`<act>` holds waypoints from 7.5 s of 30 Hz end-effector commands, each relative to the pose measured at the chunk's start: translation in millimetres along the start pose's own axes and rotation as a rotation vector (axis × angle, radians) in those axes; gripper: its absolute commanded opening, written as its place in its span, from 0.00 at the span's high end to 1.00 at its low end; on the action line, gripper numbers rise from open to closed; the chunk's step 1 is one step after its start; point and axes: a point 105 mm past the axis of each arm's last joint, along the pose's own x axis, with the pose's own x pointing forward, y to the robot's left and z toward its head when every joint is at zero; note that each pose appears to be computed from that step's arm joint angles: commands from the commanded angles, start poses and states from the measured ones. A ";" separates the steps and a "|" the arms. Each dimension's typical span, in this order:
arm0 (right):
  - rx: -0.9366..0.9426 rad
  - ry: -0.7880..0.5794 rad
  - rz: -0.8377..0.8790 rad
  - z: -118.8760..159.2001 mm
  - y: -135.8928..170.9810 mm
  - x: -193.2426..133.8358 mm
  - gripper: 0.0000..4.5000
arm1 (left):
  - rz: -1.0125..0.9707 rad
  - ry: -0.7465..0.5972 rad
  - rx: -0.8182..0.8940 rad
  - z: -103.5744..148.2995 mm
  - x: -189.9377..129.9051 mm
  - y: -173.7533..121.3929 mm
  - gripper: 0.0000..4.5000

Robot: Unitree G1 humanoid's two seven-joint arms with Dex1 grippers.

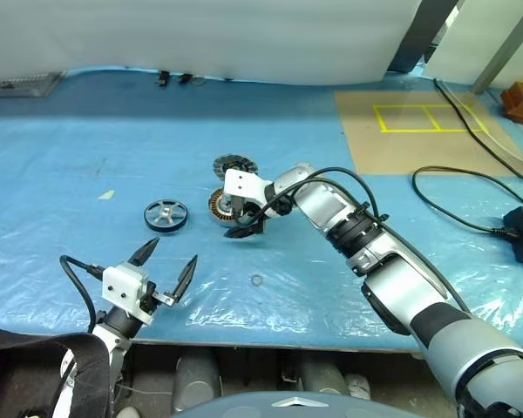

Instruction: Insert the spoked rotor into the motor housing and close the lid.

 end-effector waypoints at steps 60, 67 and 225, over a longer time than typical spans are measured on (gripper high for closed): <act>-0.216 -0.343 0.126 54.1 71.2 -42.1 0.00 | -0.184 -0.012 0.062 20.8 13.0 10.6 0.00; -0.150 -0.455 0.072 19.6 70.1 -65.9 0.00 | -0.210 0.017 0.043 18.5 2.1 -3.7 0.00; 0.076 -0.263 -0.053 5.1 37.8 12.7 0.86 | -0.139 0.035 0.009 16.8 4.0 -16.1 0.00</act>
